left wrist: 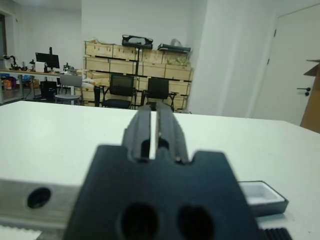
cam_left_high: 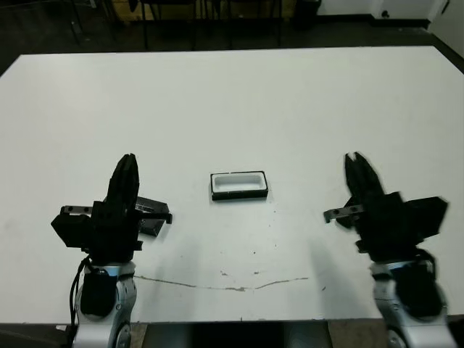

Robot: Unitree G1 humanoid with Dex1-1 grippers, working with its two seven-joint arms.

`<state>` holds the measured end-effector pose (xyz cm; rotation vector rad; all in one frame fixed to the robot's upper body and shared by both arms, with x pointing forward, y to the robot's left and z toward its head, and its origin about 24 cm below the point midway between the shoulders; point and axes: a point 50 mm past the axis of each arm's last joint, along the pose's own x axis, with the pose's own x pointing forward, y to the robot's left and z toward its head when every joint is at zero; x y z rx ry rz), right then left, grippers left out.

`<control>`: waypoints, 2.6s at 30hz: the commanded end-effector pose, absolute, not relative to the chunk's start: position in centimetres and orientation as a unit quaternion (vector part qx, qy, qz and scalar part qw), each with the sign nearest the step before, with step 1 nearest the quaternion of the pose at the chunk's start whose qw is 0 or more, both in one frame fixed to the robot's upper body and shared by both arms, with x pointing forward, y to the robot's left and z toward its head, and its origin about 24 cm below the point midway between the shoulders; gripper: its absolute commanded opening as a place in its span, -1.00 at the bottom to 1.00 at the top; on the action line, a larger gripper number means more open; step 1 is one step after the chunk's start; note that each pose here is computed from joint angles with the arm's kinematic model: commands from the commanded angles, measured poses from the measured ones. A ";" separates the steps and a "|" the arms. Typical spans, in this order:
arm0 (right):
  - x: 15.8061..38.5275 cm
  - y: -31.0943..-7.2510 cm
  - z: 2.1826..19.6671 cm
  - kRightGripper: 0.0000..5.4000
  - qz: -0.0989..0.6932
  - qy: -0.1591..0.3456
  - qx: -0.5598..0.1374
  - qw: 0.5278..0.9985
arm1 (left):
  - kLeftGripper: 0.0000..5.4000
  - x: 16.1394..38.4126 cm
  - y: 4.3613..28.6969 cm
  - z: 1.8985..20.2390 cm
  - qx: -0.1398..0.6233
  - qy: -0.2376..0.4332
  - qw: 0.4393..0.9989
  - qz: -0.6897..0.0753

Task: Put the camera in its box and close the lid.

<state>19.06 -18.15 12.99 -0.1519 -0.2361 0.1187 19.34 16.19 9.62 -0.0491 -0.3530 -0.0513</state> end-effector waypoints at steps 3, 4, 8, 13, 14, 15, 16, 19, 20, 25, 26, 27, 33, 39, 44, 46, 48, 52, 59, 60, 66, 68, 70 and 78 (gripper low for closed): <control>18.7 -22.2 12.5 -1.00 0.050 -0.121 -0.102 0.986 | -0.99 19.3 16.4 8.8 -0.022 -0.161 0.986 -0.031; 18.8 -23.1 12.5 -1.00 0.049 -0.120 -0.110 0.985 | -0.99 19.3 16.5 8.8 -0.021 -0.161 0.986 -0.031; 19.3 -26.1 12.8 -1.00 0.062 -0.088 -0.146 0.983 | -0.99 19.3 16.6 8.8 -0.020 -0.161 0.986 -0.030; 20.5 -29.5 12.5 -1.00 0.087 0.011 -0.173 0.981 | -0.99 19.3 16.7 8.8 -0.018 -0.161 0.986 -0.029; 20.8 -30.0 12.4 -1.00 0.095 0.030 -0.174 0.980 | -0.99 19.3 16.7 8.8 -0.016 -0.160 0.987 -0.028; 21.1 -30.5 12.2 -1.00 0.102 0.049 -0.175 0.978 | -0.99 19.2 16.7 8.9 -0.015 -0.160 0.987 -0.028; 21.5 -31.0 12.0 -1.00 0.113 0.068 -0.177 0.975 | -0.99 19.2 16.7 8.9 -0.013 -0.162 0.986 -0.028; 22.3 -31.8 11.4 -1.00 0.145 0.114 -0.184 0.965 | -0.99 19.3 16.8 9.0 -0.015 -0.164 0.986 -0.029; 22.5 -31.9 11.1 -1.00 0.156 0.128 -0.190 0.961 | -0.99 19.3 16.8 9.1 -0.016 -0.163 0.986 -0.028; 23.7 -32.2 9.7 -1.00 0.206 0.201 -0.231 0.929 | -0.99 19.2 16.7 9.2 -0.020 -0.160 0.987 -0.028; 23.9 -32.3 9.4 -1.00 0.217 0.214 -0.235 0.923 | -0.99 19.2 16.7 9.2 -0.021 -0.160 0.987 -0.029; 24.1 -32.3 9.1 -1.00 0.226 0.226 -0.234 0.918 | -0.99 19.2 16.7 9.2 -0.020 -0.159 0.987 -0.028; 24.6 -32.9 7.8 -1.00 0.269 0.288 -0.203 0.896 | -0.99 19.0 16.7 9.1 -0.011 -0.162 0.986 -0.025; 24.8 -33.1 7.3 -1.00 0.295 0.321 -0.228 0.871 | -0.99 18.9 16.6 9.0 -0.008 -0.161 0.987 -0.025; 24.7 -32.8 6.8 -1.00 0.298 0.344 -0.242 0.857 | -0.99 18.8 16.5 8.9 -0.012 -0.157 0.987 -0.027; 24.7 -32.6 6.6 -1.00 0.305 0.347 -0.242 0.853 | -0.99 18.8 16.4 8.9 -0.012 -0.156 0.987 -0.027; 24.7 -32.4 6.5 -1.00 0.315 0.348 -0.239 0.850 | -0.99 18.8 16.4 8.8 -0.012 -0.156 0.987 -0.027; 24.8 -32.0 6.2 -1.00 0.332 0.348 -0.220 0.848 | -0.99 18.8 16.3 8.8 -0.011 -0.155 0.988 -0.026; 24.7 -30.9 7.7 -1.00 0.330 0.365 -0.240 0.837 | -0.99 18.8 16.2 8.6 -0.013 -0.156 0.987 -0.026; 24.6 -30.7 8.0 -1.00 0.326 0.367 -0.249 0.835 | -0.99 18.8 16.2 8.6 -0.011 -0.156 0.987 -0.026; 24.1 -29.0 10.0 -1.00 0.307 0.358 -0.311 0.825 | -0.99 18.7 16.0 8.5 -0.009 -0.155 0.988 -0.025; 24.2 -28.8 10.1 -1.00 0.309 0.356 -0.316 0.824 | -0.99 18.8 16.0 8.5 -0.011 -0.155 0.988 -0.024; 24.4 -28.7 10.0 -1.00 0.308 0.355 -0.319 0.823 | -0.99 18.8 16.0 8.5 -0.011 -0.154 0.988 -0.023; 25.7 -29.1 7.9 -1.00 0.307 0.359 -0.301 0.829 | -0.99 18.8 15.9 8.4 -0.012 -0.154 0.988 -0.024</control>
